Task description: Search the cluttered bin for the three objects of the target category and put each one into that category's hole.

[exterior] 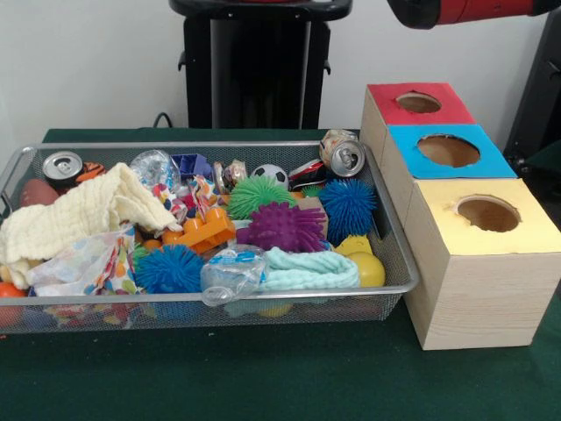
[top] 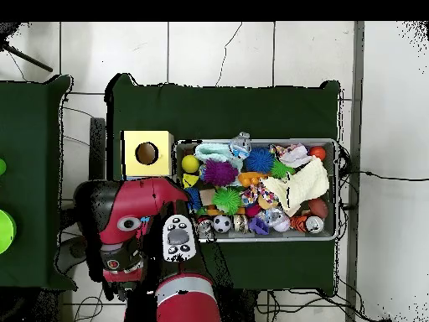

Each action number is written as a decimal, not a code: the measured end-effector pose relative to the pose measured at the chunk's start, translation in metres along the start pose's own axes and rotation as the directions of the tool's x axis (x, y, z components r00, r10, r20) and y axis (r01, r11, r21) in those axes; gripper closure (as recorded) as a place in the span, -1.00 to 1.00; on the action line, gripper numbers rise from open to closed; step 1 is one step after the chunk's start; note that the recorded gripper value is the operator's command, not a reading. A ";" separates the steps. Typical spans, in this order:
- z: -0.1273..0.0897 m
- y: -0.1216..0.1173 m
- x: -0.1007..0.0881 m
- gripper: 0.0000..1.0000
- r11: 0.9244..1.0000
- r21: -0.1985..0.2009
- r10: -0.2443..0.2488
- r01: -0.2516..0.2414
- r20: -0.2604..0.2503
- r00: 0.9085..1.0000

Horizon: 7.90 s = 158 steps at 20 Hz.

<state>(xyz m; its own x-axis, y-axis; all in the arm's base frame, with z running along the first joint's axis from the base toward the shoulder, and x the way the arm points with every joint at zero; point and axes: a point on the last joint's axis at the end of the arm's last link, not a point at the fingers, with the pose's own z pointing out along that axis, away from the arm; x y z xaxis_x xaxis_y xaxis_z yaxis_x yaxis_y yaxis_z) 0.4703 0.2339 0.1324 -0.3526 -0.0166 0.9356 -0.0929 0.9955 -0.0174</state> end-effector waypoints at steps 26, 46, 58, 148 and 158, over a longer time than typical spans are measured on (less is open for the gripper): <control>-0.072 0.001 -0.005 -1.00 1.000 0.026 0.002 0.000 -0.108 0.994; -0.120 -0.055 -0.038 -1.00 0.993 0.103 0.075 -0.052 -0.228 0.971; -0.119 -0.079 -0.071 -1.00 0.994 0.098 0.074 -0.053 -0.219 0.973; -0.220 -0.042 0.085 -1.00 0.993 0.014 -0.109 0.121 -0.341 0.934; -0.220 -0.042 0.085 -1.00 0.993 0.015 -0.108 0.120 -0.341 0.934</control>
<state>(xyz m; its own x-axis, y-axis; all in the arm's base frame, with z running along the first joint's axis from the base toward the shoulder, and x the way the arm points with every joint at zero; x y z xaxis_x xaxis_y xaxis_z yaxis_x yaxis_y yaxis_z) 0.6489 0.2111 0.2898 -0.0014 -0.0914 0.9958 -0.1486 0.9848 0.0902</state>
